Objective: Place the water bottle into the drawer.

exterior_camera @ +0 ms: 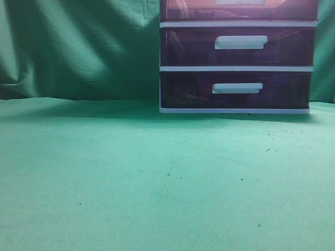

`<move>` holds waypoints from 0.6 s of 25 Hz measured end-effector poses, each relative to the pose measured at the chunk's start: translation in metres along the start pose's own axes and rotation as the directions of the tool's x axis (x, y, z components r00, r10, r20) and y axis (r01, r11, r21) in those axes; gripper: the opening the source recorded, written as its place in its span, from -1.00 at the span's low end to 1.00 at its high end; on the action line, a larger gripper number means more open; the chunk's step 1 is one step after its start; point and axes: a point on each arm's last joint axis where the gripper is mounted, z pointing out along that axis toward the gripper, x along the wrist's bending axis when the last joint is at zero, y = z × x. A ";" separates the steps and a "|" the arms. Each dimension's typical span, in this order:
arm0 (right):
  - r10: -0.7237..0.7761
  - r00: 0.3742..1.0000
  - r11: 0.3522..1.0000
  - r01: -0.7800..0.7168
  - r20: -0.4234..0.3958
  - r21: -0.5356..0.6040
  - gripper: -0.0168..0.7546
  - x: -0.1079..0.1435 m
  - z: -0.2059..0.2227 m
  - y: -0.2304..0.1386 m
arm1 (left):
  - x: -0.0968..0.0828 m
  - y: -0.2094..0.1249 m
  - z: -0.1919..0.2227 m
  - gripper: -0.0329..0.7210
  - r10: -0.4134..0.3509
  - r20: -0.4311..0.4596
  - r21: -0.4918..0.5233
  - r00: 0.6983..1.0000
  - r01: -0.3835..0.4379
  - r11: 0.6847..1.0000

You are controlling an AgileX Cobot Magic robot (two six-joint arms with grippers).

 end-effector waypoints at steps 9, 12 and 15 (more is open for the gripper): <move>0.000 1.000 1.000 0.000 0.000 0.000 -0.96 0.000 0.000 0.000 | 0.000 0.000 0.000 -0.91 0.002 0.000 0.000 1.000 -0.002 1.000; 0.002 1.000 1.000 -0.002 0.000 0.000 -0.96 0.000 0.000 0.000 | 0.000 0.000 0.000 -0.91 0.002 0.000 0.000 1.000 -0.002 1.000; 0.002 1.000 1.000 -0.002 0.000 0.000 -0.96 0.000 0.000 0.000 | 0.000 0.000 0.000 -0.91 0.002 0.000 0.000 1.000 -0.002 1.000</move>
